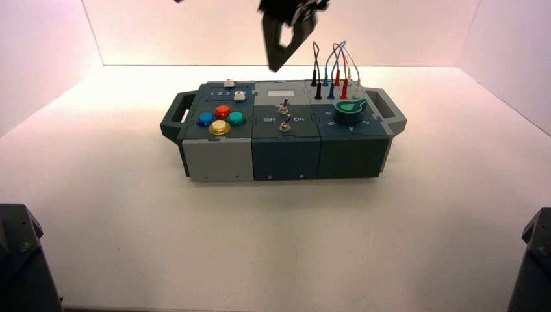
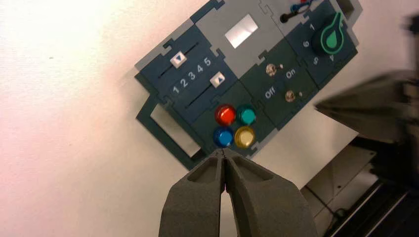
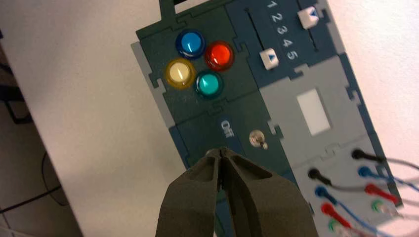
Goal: Push the green button with the right gripper.
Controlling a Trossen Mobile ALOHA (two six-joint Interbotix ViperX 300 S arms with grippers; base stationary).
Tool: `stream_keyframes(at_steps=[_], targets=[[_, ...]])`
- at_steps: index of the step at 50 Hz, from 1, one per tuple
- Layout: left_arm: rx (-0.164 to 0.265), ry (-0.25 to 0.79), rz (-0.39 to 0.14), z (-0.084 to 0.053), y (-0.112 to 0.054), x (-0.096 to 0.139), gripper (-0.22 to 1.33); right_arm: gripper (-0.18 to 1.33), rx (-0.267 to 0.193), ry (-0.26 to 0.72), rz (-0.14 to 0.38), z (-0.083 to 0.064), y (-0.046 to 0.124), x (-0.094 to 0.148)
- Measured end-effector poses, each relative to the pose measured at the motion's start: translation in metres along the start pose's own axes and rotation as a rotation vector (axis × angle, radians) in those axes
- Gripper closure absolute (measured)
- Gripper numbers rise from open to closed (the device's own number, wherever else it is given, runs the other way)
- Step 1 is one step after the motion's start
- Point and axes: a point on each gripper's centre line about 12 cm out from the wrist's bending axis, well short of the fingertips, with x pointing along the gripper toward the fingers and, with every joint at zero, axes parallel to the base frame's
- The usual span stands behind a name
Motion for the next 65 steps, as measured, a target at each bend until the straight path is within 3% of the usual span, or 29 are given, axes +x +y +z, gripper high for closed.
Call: stream_keyframes(at_steps=[14,23,33,47,65], targets=[[0.020,0.038,-0.001,-0.019,-0.008,-0.008,1.27,1.28,-0.016,0.007,0.004,0.011,-0.002,0.018],[0.008,0.039,0.000,-0.026,-0.007,-0.010,1.27,1.28,-0.015,0.012,0.005,0.011,-0.002,0.026],[-0.023,0.035,0.008,-0.045,-0.006,-0.018,1.27,1.28,-0.020,0.021,0.009,0.011,0.000,0.039],[-0.021,0.039,-0.001,-0.063,-0.018,-0.026,1.27,1.28,-0.036,0.032,0.020,0.015,0.005,0.055],[-0.026,0.049,-0.009,-0.083,-0.027,-0.022,1.27,1.28,-0.043,0.009,0.022,0.021,0.011,0.058]])
